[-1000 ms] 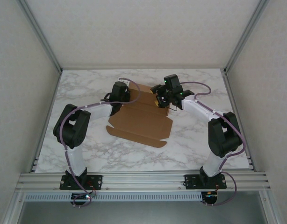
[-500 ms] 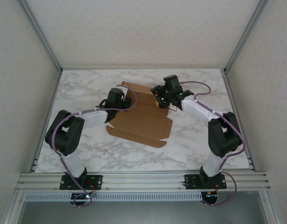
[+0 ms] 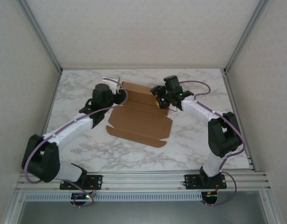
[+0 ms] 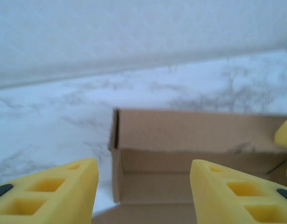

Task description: Fold the paper box

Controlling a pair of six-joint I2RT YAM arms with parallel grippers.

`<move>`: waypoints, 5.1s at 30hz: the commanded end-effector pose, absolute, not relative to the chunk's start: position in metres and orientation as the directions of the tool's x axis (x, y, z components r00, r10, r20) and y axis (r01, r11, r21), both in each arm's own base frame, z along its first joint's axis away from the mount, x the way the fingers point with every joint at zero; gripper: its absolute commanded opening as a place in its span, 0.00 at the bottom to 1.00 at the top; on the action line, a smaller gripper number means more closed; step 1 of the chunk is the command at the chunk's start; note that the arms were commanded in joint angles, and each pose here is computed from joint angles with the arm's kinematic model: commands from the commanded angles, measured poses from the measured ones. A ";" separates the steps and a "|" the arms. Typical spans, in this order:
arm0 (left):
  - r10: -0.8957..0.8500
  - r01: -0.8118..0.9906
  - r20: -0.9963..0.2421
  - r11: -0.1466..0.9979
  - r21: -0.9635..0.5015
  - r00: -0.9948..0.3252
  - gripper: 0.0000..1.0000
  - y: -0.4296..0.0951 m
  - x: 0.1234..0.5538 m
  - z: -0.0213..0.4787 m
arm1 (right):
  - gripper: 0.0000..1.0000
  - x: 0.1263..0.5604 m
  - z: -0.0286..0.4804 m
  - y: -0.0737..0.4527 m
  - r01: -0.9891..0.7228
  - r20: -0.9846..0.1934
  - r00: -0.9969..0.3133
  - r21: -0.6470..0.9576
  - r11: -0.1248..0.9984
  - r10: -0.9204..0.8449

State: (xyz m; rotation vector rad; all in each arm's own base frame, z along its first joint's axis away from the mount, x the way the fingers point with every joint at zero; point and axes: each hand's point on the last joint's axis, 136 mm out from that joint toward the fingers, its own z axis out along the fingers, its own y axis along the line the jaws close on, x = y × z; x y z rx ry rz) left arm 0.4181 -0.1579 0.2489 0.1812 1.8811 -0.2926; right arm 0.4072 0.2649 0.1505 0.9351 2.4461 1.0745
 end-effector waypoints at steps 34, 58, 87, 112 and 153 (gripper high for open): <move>-0.287 0.084 -0.805 0.920 -0.383 -0.519 0.53 -0.139 0.479 0.174 | 0.82 0.375 0.194 0.267 0.159 -0.186 -0.856 0.794 0.587 0.483; -0.414 0.013 -0.828 0.892 -0.452 -0.378 0.64 -0.097 0.387 0.291 | 0.50 0.357 0.294 0.245 -0.314 -0.663 -0.731 0.538 0.782 0.162; -0.349 -0.064 -0.878 0.935 -0.348 -0.329 0.69 -0.066 0.346 0.260 | 0.34 0.427 0.197 0.216 -0.112 -0.481 -0.873 0.351 0.930 0.076; -0.359 -0.144 -0.910 0.931 -0.334 -0.208 0.69 -0.042 0.333 0.280 | 0.35 0.467 0.114 0.159 0.179 -0.312 -0.898 0.388 0.904 0.312; -0.394 -0.267 -0.919 0.886 -0.380 -0.001 0.72 -0.002 0.304 0.311 | 0.41 0.348 0.047 0.226 0.139 -0.144 -0.970 0.324 0.936 0.194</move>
